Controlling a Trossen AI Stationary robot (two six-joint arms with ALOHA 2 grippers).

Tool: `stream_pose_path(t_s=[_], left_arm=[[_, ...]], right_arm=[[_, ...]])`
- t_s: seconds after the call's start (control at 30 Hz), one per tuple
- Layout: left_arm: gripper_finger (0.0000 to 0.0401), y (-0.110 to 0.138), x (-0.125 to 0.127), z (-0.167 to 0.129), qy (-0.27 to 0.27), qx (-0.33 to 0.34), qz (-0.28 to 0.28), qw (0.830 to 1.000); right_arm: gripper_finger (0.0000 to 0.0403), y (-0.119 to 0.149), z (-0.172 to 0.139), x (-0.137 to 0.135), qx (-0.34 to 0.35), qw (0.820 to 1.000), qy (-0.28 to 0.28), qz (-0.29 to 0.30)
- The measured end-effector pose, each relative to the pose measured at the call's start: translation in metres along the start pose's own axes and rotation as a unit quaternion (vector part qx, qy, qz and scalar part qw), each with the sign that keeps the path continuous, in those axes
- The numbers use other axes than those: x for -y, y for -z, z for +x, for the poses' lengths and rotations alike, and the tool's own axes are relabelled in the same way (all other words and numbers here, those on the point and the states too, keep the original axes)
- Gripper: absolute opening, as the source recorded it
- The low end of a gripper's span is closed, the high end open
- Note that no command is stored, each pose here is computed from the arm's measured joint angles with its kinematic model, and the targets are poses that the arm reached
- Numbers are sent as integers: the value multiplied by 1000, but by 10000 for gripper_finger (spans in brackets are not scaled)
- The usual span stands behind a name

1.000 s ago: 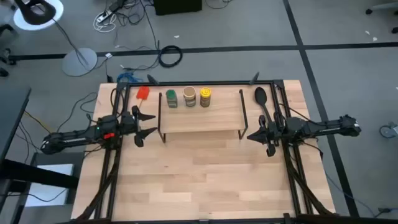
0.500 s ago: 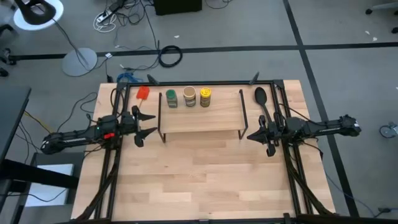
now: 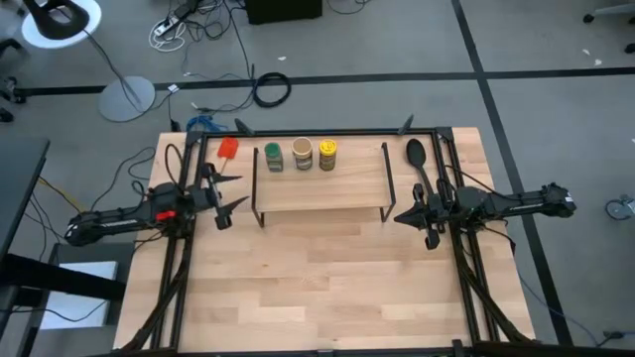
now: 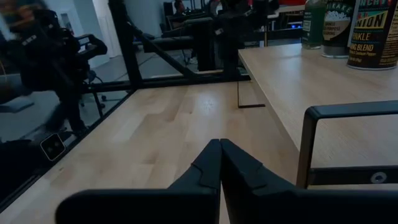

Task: Shelf spices
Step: Remove the green seasoning bottle from the shelf

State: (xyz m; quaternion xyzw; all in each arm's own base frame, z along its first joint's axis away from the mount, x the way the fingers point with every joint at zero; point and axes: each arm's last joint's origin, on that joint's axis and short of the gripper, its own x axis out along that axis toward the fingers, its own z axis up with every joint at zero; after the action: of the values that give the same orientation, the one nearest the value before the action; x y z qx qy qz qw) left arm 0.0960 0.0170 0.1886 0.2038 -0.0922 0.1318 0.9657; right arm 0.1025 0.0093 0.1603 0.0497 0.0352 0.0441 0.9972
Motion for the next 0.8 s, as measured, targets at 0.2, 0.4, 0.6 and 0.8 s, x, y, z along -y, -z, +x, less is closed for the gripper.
stream_pose_path(t_s=[0.2, 0.4, 0.6, 0.8], left_arm=[[280, -35, -10, -7, 47, 202, -213, 955], [280, -62, -25, -18, 11, 308, -294, 905], [280, -90, -37, -15, 18, 323, -317, 892], [280, -117, -47, 11, 26, 256, -324, 910]], right_arm=[[8, 0, 0, 0, 0, 1000, 0, 0], [8, 0, 0, 0, 0, 1000, 0, 0], [8, 0, 0, 0, 1, 1000, 0, 0], [8, 0, 0, 0, 2, 1000, 0, 0]])
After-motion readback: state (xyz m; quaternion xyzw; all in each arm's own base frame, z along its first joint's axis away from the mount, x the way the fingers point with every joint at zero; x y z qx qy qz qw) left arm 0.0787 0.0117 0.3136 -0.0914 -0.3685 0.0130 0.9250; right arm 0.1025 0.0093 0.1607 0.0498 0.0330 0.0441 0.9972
